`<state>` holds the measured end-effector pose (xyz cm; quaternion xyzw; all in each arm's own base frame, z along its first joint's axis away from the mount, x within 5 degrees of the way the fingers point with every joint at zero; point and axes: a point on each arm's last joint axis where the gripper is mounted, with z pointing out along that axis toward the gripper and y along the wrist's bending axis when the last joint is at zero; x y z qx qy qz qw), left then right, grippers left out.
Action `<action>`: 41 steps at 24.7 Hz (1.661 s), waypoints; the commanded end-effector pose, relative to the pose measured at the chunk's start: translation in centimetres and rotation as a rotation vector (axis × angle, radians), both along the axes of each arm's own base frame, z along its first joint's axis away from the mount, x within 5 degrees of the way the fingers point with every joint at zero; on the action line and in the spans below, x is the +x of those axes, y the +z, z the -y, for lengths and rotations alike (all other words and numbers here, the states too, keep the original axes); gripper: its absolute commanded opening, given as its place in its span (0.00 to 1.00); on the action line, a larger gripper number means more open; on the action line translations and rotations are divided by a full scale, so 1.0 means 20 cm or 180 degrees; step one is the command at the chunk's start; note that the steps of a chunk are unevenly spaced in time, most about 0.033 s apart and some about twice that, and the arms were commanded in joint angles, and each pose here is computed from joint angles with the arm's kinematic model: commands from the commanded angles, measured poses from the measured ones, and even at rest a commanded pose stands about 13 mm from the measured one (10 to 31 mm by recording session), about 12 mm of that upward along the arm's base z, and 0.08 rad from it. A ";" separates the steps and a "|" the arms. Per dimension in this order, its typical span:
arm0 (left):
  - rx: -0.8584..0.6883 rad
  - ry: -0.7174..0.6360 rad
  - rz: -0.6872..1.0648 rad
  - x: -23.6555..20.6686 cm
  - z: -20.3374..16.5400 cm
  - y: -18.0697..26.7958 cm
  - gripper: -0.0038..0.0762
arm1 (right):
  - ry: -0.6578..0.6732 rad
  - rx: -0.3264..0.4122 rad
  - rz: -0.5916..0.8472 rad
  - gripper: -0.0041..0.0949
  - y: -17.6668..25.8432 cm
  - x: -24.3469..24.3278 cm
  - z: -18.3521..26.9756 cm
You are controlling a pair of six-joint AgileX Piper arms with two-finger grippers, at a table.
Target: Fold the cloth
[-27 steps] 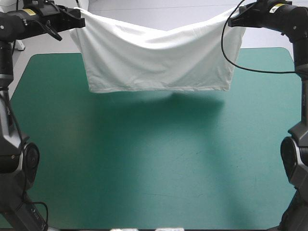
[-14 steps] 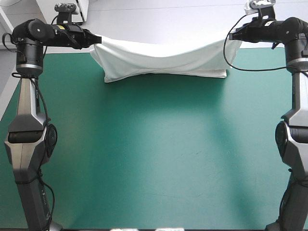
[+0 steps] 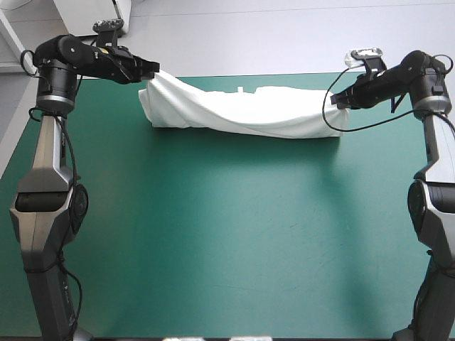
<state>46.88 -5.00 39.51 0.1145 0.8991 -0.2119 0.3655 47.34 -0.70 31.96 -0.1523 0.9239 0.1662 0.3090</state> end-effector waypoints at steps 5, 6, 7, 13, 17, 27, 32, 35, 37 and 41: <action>0.0177 -0.0120 -0.0423 -0.29 0.05 0.04 0.04 | 0.0043 -0.0089 0.0108 0.02 0.16 -0.24 -0.01; 0.0244 -0.0139 -0.0524 -0.33 0.04 0.01 0.04 | 0.0038 -0.0128 0.0072 0.02 0.16 -0.27 -0.01; 0.0302 -0.0146 -0.0632 -0.38 0.03 -0.02 0.04 | 0.0033 -0.0163 0.0041 0.02 0.15 -0.29 0.00; 0.0572 -0.0386 -0.1281 -0.68 0.00 -0.29 0.04 | 0.0064 -0.0270 -0.0477 0.02 -0.02 -0.49 -0.01; 0.0619 -0.0454 -0.1549 -0.79 -0.01 -0.40 0.04 | 0.0253 -0.0434 -0.0997 0.02 -0.17 -0.64 -0.07; 0.0772 -0.0494 -0.1837 -1.03 -0.04 -0.56 0.04 | 0.0375 -0.0477 -0.1562 0.02 -0.31 -0.91 -0.09; 0.0779 -0.0499 -0.1865 -1.08 -0.04 -0.60 0.04 | 0.0368 -0.0493 -0.1566 0.02 -0.31 -0.98 -0.09; 0.0777 -0.0516 -0.1892 -1.10 -0.04 -0.61 0.04 | 0.0363 -0.0493 -0.1569 0.02 -0.32 -1.01 -0.09; 0.0783 -0.0517 -0.1904 -1.11 -0.04 -0.62 0.04 | 0.0356 -0.0519 -0.1545 0.02 -0.31 -1.01 -0.09; 0.0817 -0.0510 -0.1898 -1.11 -0.05 -0.62 0.04 | 0.0364 -0.0543 -0.1553 0.04 -0.31 -1.01 -0.09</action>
